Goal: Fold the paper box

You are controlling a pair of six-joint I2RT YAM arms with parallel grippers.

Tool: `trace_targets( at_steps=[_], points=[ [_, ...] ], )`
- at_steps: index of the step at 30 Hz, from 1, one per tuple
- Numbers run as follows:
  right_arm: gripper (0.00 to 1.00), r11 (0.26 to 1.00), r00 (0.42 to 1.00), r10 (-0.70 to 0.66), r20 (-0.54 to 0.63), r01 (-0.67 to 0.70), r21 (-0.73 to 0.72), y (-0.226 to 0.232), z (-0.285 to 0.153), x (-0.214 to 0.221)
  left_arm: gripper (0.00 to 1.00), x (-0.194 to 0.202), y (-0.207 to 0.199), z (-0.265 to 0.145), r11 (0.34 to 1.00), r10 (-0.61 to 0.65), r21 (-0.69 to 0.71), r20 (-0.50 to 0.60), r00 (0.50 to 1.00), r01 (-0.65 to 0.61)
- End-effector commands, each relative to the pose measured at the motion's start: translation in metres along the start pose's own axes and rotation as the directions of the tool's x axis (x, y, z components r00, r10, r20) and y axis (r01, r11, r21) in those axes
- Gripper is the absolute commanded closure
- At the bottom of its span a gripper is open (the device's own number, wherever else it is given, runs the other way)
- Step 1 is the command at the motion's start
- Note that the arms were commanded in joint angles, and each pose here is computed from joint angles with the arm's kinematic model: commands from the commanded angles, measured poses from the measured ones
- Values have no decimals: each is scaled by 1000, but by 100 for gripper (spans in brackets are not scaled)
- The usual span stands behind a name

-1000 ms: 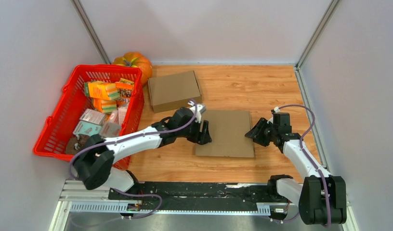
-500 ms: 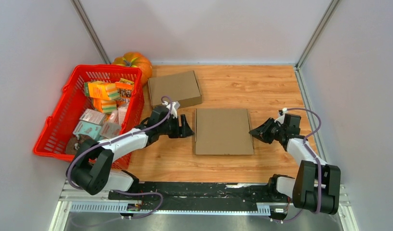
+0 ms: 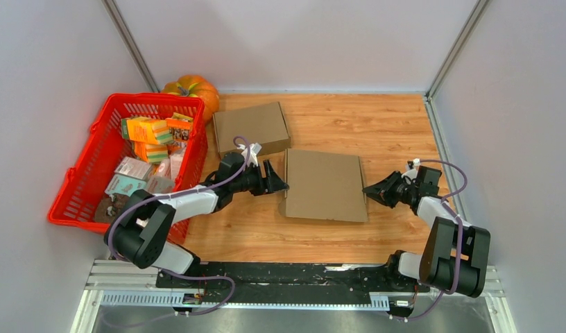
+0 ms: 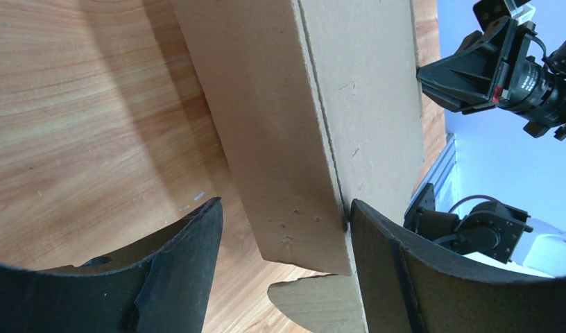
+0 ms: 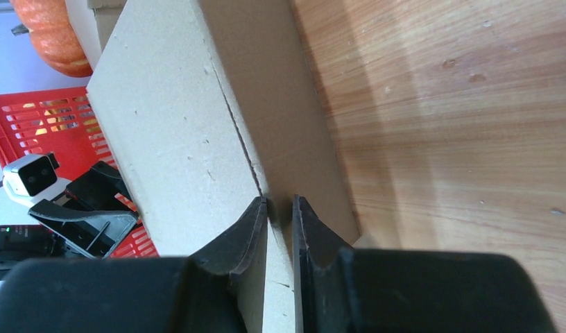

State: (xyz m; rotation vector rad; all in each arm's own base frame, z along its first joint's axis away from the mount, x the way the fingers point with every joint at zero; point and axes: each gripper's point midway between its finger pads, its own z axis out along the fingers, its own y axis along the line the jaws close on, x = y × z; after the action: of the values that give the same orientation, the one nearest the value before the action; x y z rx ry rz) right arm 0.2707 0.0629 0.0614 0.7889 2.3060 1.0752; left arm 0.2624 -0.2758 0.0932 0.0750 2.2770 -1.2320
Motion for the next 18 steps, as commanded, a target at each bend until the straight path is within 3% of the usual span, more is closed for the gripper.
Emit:
trace_targets(
  at_steps=[1,18],
  points=[
    [83,967,998,42,37,-50,248,-62,0,7,25,-20,-9,-3,1000,28,-4,59,998,-28],
    [83,967,998,49,26,-54,247,-65,2,9,24,-23,-40,28,962,-142,236,-12,990,141]
  ],
)
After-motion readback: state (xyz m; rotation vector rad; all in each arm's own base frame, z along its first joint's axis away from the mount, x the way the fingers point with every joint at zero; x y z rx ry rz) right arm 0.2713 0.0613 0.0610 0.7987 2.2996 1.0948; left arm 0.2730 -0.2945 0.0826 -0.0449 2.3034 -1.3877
